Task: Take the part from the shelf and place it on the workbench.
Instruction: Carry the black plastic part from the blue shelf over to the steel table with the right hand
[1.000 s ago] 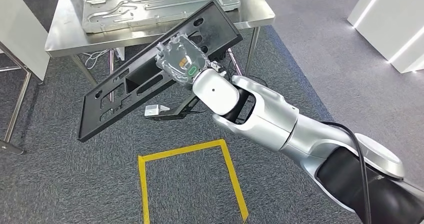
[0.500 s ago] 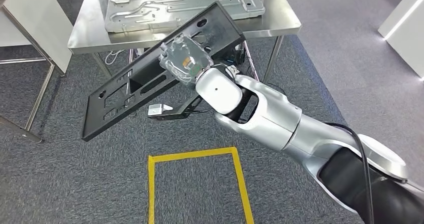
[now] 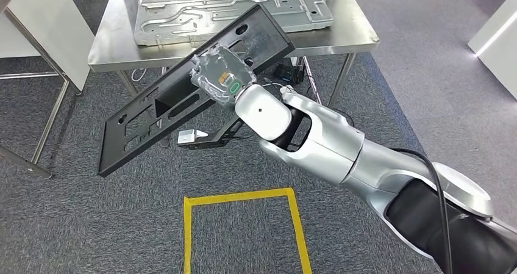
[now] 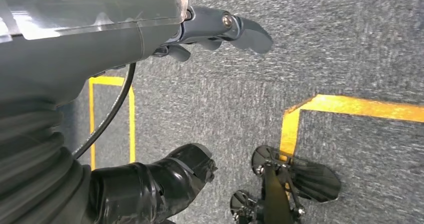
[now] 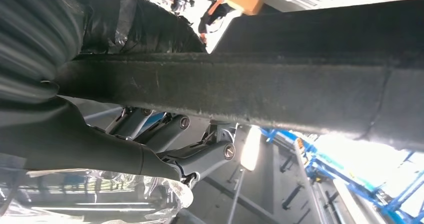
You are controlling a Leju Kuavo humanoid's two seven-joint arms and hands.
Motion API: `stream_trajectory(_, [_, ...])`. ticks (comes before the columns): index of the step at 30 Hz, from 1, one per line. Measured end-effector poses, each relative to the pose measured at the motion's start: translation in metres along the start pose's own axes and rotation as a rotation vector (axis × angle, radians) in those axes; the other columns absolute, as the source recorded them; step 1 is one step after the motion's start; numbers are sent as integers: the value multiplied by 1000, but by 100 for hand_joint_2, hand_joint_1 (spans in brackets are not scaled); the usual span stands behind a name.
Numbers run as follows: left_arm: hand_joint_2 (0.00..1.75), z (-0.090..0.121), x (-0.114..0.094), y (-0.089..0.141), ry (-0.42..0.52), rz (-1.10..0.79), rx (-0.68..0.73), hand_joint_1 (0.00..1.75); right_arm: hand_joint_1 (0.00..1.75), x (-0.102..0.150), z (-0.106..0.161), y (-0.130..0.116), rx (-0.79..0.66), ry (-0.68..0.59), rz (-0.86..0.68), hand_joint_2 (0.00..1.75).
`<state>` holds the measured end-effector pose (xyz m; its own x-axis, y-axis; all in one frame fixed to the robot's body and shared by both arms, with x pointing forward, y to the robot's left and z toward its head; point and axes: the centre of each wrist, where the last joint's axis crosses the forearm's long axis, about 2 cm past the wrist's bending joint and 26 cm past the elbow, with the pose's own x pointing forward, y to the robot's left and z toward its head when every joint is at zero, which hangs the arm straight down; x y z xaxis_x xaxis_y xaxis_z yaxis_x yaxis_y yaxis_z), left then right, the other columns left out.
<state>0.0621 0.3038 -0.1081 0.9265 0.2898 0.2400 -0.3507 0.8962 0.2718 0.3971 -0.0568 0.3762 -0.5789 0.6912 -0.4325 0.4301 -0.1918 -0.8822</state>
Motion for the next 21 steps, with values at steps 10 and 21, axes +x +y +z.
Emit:
stream_trajectory(10, [175, 0, 1, 1, -5, 0, -2, 0, 175, 3, 0, 4, 13, -13, 21, 175])
stream_trajectory(21, [175, 0, 1, 1, -5, -1, -5, 0, 175, 3, -1, 1, 9, -16, 29, 175])
